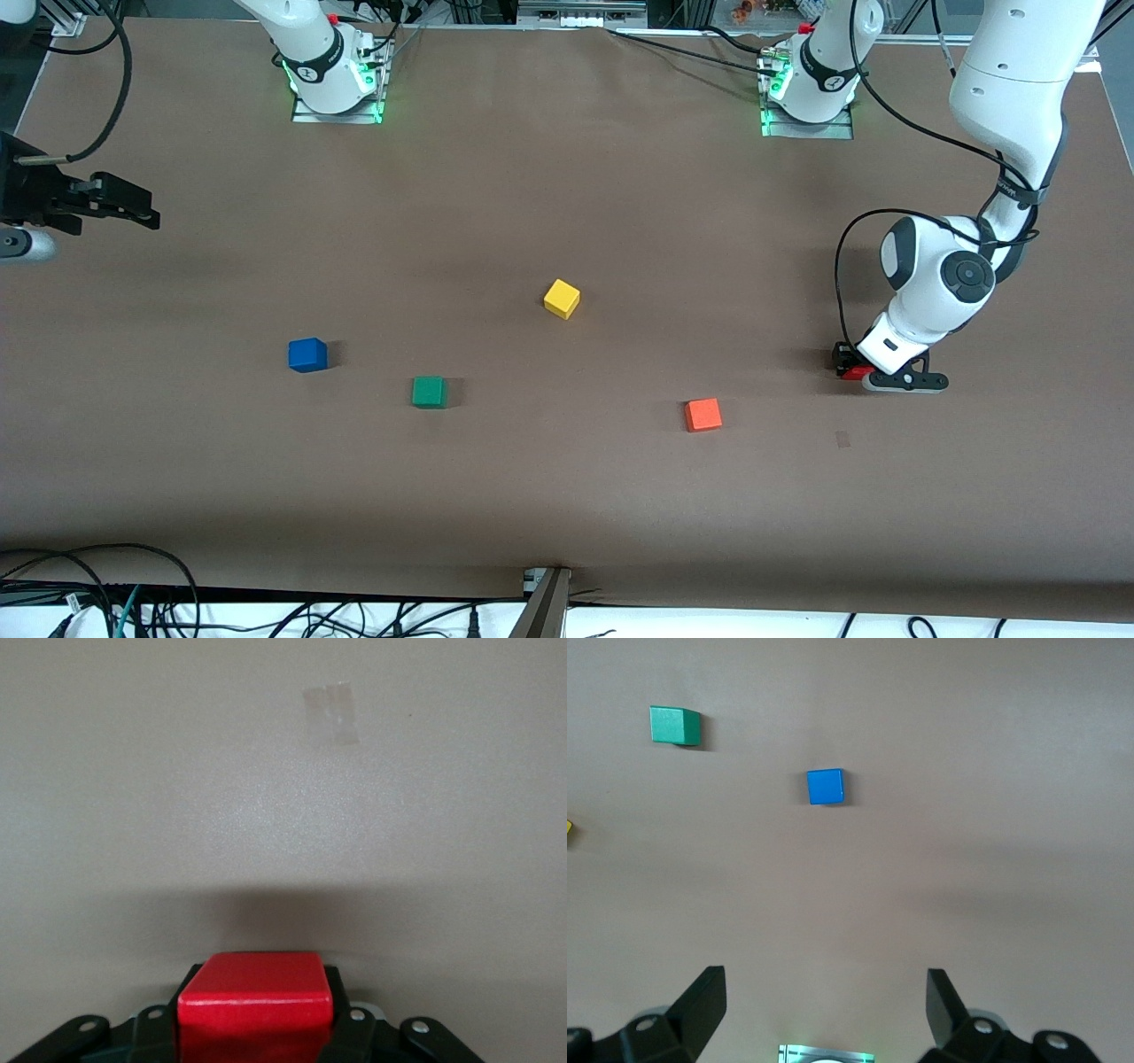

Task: Pass red block to right arm, stack on blue
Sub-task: 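Close the left gripper on the red cube and lift it, then carry the red cube toward the middle while the right gripper approaches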

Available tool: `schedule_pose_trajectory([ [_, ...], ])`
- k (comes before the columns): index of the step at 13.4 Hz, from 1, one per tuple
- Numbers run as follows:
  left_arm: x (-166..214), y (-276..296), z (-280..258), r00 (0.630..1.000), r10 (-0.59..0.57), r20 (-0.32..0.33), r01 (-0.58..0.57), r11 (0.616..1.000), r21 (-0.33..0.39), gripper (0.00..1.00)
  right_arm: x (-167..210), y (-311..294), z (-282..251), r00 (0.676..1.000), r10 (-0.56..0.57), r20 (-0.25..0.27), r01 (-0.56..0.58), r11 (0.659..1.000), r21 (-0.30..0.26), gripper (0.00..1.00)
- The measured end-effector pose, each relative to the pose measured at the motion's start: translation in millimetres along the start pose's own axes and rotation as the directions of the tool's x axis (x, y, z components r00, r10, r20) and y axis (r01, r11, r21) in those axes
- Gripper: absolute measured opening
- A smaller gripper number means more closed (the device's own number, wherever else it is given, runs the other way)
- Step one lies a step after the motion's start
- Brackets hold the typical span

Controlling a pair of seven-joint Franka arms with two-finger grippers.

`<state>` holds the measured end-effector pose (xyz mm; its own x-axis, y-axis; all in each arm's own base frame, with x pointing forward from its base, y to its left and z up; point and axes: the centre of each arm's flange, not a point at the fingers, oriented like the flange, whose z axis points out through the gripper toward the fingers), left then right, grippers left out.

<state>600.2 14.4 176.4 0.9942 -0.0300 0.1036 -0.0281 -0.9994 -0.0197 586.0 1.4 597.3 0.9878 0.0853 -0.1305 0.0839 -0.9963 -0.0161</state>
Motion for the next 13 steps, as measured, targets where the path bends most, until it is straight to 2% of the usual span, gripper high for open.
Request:
schedule_pose_trajectory([
  [4, 30.3, 23.3, -47.7, 0.987, 0.037, 0.159, -0.035, 0.999, -0.017, 0.56, 8.9, -0.2, 14.8, 1.000, 0.000, 0.027, 0.000, 1.000, 0.001, 1.00],
  [6, 50.8, 41.6, -85.4, 0.978, 0.068, 0.199, -0.063, 0.998, -0.032, 0.56, 14.8, -1.1, 24.9, 0.999, -0.001, 0.044, 0.001, 1.000, 0.006, 1.00],
  [8, 65.1, 58.3, -110.8, 0.978, 0.102, 0.182, -0.086, 0.992, -0.094, 0.56, 20.8, -9.2, 34.5, 0.998, -0.013, 0.059, 0.011, 0.999, 0.032, 1.00],
  [10, 71.8, 66.8, -120.4, 0.972, 0.197, 0.130, -0.165, 0.960, -0.227, 0.56, 25.7, -28.9, 41.3, 0.997, -0.041, 0.065, 0.034, 0.995, 0.097, 1.00],
  [13, 76.4, 76.8, -127.2, 0.937, 0.348, -0.018, -0.323, 0.848, -0.421, 0.56, 37.7, -59.9, 59.1, 0.994, -0.071, 0.081, 0.045, 0.955, 0.293, 1.00],
])
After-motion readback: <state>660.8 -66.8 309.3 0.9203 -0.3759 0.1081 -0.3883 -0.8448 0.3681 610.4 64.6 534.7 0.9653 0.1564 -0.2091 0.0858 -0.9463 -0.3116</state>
